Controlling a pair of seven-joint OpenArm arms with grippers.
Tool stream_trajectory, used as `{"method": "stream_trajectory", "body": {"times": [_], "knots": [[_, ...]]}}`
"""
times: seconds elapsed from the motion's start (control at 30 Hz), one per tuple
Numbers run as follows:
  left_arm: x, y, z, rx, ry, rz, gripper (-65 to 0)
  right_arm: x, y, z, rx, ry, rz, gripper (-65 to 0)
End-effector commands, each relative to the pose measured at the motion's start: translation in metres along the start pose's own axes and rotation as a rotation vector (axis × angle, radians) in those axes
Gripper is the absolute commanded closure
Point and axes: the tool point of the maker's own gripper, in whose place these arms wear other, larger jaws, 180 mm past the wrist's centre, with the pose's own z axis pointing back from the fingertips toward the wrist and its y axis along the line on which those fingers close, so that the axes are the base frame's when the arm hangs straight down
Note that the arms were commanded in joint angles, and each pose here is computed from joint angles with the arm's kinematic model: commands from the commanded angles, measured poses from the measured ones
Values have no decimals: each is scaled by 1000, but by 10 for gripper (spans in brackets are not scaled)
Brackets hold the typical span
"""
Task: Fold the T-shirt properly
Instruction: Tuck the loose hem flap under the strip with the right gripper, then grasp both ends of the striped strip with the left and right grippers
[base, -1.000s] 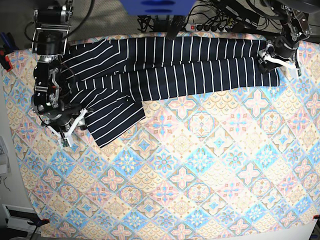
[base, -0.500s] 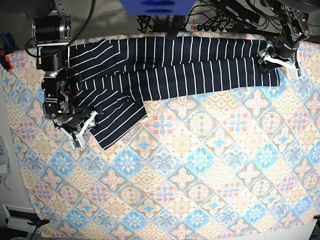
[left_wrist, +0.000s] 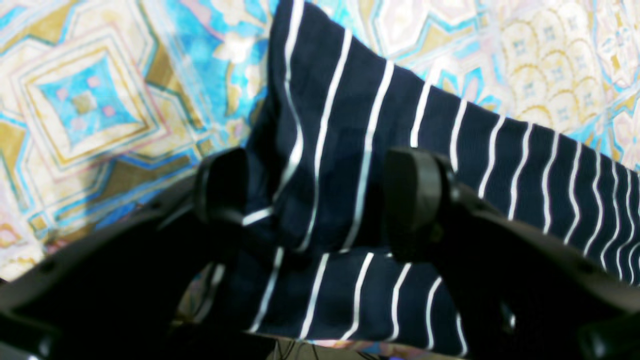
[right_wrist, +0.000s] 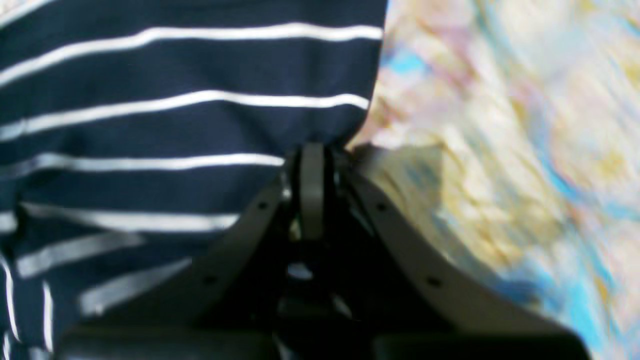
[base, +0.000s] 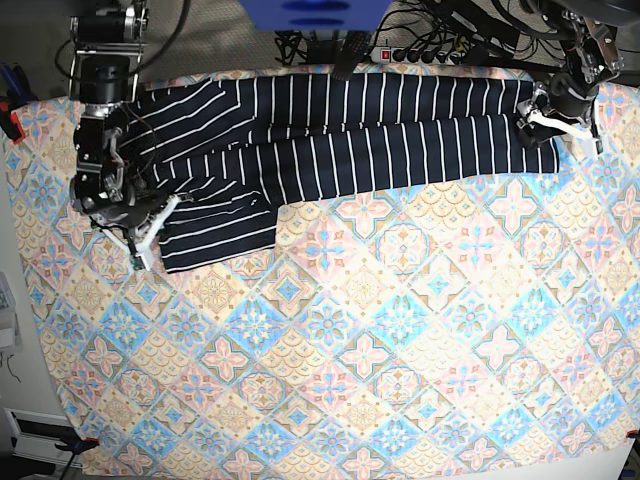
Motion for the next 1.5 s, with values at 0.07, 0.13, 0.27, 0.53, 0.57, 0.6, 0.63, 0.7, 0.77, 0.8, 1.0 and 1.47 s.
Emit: {"method": "stream_trajectory", "body": {"times": [0.07, 0.13, 0.27, 0.53, 0.57, 0.6, 0.63, 0.7, 0.77, 0.8, 1.0, 1.47], "knots": [[12, 0, 3, -6, -32, -14, -416, 34, -9, 33, -17, -110, -10, -2], [16, -2, 1, -10, -41, -11, -416, 35, -5, 51, 4, -134, -35, -2], [17, -3, 0, -12, -44, -11, -416, 16, -9, 84, 2, -131, -90, -2], [18, -3, 0, -12, -46, -12, -416, -45, -6, 130, -10, -76, -141, -2], [18, -3, 0, -12, -46, -12, -416, -51, -4, 132, 3, -75, -163, -2], [18, -3, 0, -12, -46, -12, -416, -55, -3, 134, 12, -73, -177, -2], [18, -3, 0, -12, -46, -12, -416, -58, -2, 134, 18, -67, -182, -2], [18, -3, 0, -12, -46, -12, -416, -61, 0, 134, 22, -60, -185, -5], [18, -3, 0, -12, -46, -12, -416, -62, 1, 133, 25, -60, -190, -7], [18, -3, 0, -12, -46, -12, -416, -62, 1, 133, 25, -60, -190, -11], [19, 0, 2, -6, -48, -9, -421, -57, -9, 140, -18, -136, -261, -133], [51, 39, 22, 89, -158, 53, -421, -21, 93, 107, 245, -217, -206, -181]]}}
